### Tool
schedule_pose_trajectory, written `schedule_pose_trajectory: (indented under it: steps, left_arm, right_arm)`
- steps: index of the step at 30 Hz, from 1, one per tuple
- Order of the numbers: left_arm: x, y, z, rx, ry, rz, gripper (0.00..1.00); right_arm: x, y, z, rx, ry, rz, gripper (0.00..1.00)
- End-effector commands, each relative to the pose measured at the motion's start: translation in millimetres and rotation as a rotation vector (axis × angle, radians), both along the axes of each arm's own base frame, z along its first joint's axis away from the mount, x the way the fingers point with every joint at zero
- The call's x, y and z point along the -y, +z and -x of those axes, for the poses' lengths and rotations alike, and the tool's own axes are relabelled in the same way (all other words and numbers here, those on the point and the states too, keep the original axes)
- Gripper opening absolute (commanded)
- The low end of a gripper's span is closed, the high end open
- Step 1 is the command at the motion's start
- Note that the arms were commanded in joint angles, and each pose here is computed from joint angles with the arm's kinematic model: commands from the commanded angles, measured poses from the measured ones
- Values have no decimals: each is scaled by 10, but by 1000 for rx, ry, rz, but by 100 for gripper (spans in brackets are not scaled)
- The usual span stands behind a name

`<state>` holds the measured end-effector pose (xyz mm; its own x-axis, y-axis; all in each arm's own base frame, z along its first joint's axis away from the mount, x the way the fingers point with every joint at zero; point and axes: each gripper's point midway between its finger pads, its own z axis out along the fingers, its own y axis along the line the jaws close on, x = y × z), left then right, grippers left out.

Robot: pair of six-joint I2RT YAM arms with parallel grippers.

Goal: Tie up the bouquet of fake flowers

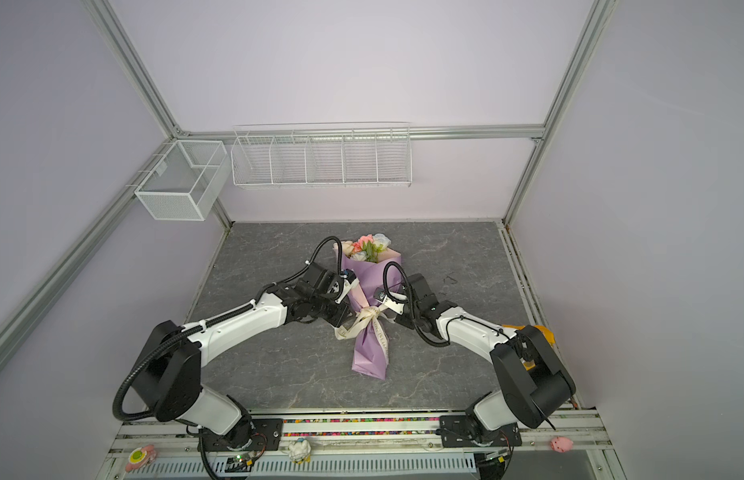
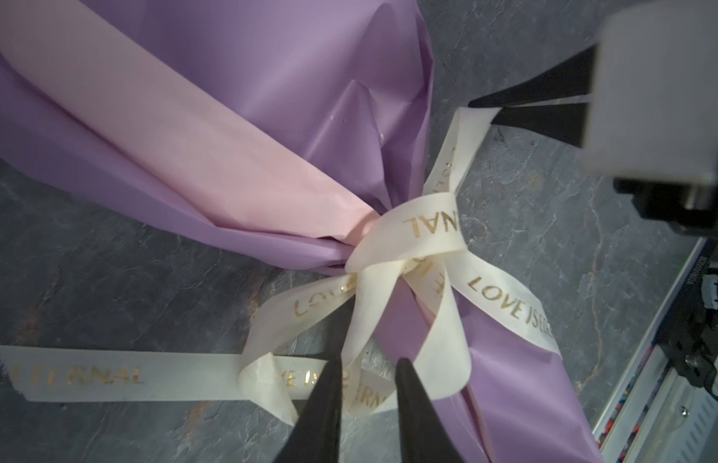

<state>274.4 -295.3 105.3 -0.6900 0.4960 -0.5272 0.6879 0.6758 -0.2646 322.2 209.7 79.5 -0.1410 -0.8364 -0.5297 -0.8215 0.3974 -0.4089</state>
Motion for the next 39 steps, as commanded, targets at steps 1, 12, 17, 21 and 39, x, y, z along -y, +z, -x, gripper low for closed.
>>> schedule_pose_trajectory:
  steps: [1, 12, 17, 21, 39]
  left_arm:
    - [-35, -150, -23, -24, -14, -76, 22]
    - [150, -315, 220, -125, -135, -23, 31]
    - [166, -341, 223, -134, -142, -21, 34]
    - [179, -396, 150, -127, -126, -46, 34]
    - [51, -274, 145, -87, -78, -73, 0]
  right_arm:
    - [-56, 113, 34, 6, 26, -20, 7]
    - [-53, 123, 23, 11, 22, -13, 7]
    - [-64, 104, 16, 2, 22, -14, 7]
    - [-66, 103, 13, 0, 24, -11, 7]
    - [48, 13, -56, 1, -35, 42, 7]
